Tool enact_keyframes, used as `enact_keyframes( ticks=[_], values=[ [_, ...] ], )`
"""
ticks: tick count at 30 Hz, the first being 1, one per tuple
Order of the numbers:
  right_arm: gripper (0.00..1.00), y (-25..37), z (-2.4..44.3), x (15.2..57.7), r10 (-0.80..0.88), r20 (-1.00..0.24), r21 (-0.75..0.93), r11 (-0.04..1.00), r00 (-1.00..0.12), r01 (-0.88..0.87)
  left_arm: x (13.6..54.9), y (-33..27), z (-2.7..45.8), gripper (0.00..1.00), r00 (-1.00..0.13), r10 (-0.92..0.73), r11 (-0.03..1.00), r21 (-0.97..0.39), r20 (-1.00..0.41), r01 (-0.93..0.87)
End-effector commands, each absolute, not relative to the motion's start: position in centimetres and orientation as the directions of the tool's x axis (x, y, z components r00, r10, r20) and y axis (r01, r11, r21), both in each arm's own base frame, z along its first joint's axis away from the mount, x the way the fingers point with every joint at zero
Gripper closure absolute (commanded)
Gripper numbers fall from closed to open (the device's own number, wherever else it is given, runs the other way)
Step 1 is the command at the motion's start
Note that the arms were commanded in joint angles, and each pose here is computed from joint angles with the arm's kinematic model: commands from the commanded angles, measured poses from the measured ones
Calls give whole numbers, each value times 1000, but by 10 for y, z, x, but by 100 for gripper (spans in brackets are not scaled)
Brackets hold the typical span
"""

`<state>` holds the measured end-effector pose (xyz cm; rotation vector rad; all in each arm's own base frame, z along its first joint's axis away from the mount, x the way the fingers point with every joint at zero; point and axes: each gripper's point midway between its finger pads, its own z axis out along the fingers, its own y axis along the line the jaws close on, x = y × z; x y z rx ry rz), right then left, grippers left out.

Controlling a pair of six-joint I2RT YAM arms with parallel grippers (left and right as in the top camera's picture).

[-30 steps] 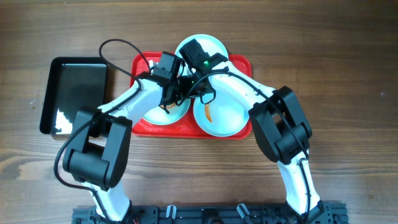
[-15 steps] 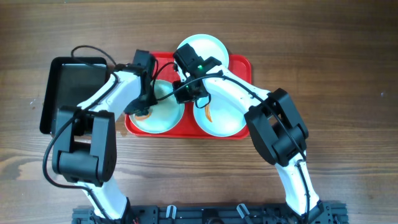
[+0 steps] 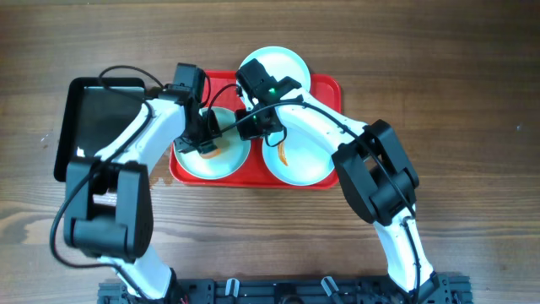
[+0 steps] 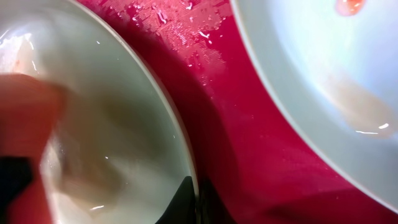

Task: Clean dirty plates on tray and stack at the side
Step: 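Hold the plate rim with the right gripper and scrub with the sponge, then move the sponge back toward the black tray with the left gripper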

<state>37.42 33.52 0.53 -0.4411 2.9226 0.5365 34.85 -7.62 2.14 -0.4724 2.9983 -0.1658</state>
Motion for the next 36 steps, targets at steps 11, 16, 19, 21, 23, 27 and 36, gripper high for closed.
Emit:
enact_keyframes(
  ticks=[11, 16, 19, 21, 23, 27, 36],
  values=[
    [96, 317, -13, 379, -207, -145, 287, 927, -968, -241, 314, -25, -21, 96, -970, -242, 940, 242, -29, -241],
    [96, 317, -13, 379, -207, -145, 287, 927, -968, -241, 318, 9, -12, 96, -969, -219, 874, 419, -113, -246],
    [96, 317, -13, 379, -207, -145, 287, 927, -968, -241, 327, 27, -1, 96, -965, -190, 818, 514, -181, -258],
    [96, 317, -13, 379, -206, -145, 287, 927, -968, -241, 331, 35, 4, 96, -961, -176, 790, 551, -213, -267],
    [96, 317, -13, 379, -207, -146, 287, 927, -967, -241, 335, 41, 11, 96, -957, -162, 764, 584, -240, -275],
    [96, 317, -13, 379, -207, -146, 287, 927, -967, -241, 350, 46, 30, 96, -937, -159, 729, 603, -312, -324],
    [96, 317, -13, 379, -207, -147, 287, 927, -967, -242, 377, 43, 95, 96, -860, -178, 744, 506, -477, -435]
  ],
)
